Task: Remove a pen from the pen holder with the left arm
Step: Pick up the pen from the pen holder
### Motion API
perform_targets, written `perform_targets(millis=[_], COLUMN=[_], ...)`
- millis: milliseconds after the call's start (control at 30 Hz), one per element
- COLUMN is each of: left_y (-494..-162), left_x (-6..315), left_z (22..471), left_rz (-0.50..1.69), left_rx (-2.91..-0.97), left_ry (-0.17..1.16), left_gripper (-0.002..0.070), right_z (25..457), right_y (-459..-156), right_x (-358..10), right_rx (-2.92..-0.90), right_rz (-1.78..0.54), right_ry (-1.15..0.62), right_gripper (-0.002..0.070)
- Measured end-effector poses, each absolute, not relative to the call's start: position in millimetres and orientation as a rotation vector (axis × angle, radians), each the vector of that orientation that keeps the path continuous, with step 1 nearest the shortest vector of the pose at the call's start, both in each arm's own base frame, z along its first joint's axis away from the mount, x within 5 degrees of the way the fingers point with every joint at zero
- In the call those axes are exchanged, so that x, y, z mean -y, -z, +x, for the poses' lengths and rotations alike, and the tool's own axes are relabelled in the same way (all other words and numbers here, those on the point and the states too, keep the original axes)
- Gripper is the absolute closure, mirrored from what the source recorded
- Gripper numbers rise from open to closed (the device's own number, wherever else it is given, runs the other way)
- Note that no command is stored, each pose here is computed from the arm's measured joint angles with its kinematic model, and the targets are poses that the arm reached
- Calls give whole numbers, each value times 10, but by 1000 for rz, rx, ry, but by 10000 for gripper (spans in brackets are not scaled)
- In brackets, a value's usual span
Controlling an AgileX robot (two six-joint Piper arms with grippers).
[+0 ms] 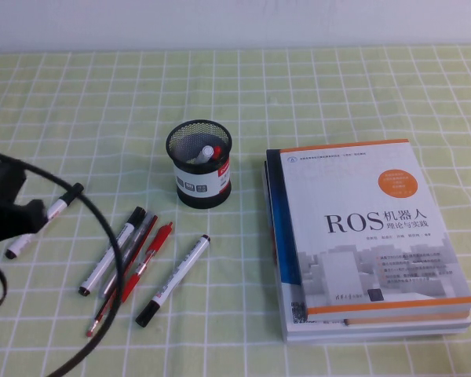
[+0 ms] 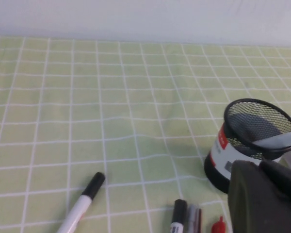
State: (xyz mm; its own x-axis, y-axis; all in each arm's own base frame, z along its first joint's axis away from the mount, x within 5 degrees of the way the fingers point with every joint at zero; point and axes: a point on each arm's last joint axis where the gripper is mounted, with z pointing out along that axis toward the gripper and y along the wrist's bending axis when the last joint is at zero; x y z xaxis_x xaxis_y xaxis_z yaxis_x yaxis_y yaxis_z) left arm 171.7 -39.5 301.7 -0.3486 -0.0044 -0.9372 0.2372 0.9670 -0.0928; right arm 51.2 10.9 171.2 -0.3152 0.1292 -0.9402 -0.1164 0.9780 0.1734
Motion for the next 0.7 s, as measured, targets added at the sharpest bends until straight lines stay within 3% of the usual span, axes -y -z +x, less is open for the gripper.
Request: perform_targets(millis=[400,700], left_y=[-2769,-2627], left_x=[1028,1409], left_z=[2088,2120], left_rz=[391,567], left_rx=[-1952,-1859], left_ry=[332,311], left_gripper=[677,675], right_z=[512,512], right_y=[-1712,-1712], right_x=[-109,-109], right_rx=[-1876,-1876], right_rz=[9,9], right_ry=[-245,-245], right_gripper=[689,689])
